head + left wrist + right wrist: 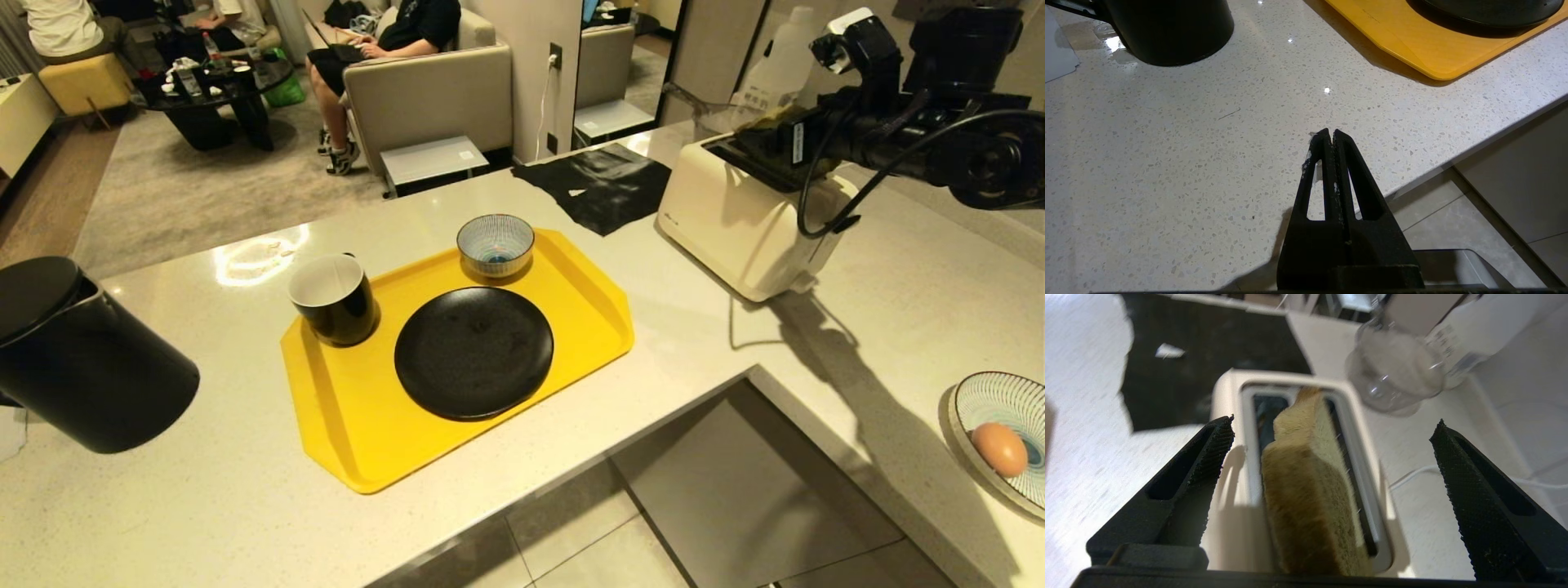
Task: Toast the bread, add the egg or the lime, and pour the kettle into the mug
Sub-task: Put the bread slices in the toaster
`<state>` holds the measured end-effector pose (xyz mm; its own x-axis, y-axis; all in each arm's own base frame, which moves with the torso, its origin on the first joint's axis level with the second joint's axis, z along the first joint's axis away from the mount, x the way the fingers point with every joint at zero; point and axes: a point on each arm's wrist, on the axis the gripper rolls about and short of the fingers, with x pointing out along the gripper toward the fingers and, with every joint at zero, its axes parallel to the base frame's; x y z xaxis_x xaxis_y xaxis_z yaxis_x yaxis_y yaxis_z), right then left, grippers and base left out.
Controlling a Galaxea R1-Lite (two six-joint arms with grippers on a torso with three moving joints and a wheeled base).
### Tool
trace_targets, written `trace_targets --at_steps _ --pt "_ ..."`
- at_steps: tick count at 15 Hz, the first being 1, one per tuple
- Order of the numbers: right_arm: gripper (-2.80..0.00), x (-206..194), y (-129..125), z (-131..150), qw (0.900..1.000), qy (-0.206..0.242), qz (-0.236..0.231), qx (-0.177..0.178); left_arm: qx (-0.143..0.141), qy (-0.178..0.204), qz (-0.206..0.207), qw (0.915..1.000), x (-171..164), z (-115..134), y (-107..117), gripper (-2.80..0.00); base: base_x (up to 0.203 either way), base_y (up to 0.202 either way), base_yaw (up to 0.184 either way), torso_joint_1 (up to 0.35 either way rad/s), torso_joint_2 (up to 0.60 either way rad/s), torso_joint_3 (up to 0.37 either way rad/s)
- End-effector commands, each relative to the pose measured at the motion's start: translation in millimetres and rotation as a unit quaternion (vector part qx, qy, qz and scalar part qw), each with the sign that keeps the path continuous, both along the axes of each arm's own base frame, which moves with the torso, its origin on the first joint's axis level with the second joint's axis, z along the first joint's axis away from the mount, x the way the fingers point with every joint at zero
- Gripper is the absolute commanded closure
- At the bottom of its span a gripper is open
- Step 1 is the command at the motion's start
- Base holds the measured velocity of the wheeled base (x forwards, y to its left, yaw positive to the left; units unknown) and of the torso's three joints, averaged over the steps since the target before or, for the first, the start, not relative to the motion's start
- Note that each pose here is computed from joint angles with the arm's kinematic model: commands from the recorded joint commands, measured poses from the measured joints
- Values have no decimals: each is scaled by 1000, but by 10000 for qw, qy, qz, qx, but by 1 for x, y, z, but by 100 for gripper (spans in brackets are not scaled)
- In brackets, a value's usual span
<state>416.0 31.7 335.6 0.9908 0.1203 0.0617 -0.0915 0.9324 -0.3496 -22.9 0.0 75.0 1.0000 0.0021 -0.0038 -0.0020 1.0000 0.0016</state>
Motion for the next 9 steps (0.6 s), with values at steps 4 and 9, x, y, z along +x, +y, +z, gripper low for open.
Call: trace_targets --at_steps 4,9 --pt "-280 20 8 -14 9985 -341 -239 359 0 4 5 10000 0 0 0 0 0 0 0 0 0 0" --pt "-280 21 17 -16 9981 -314 -129 511 0 4 -1 10000 0 0 0 0 0 0 0 0 0 0"
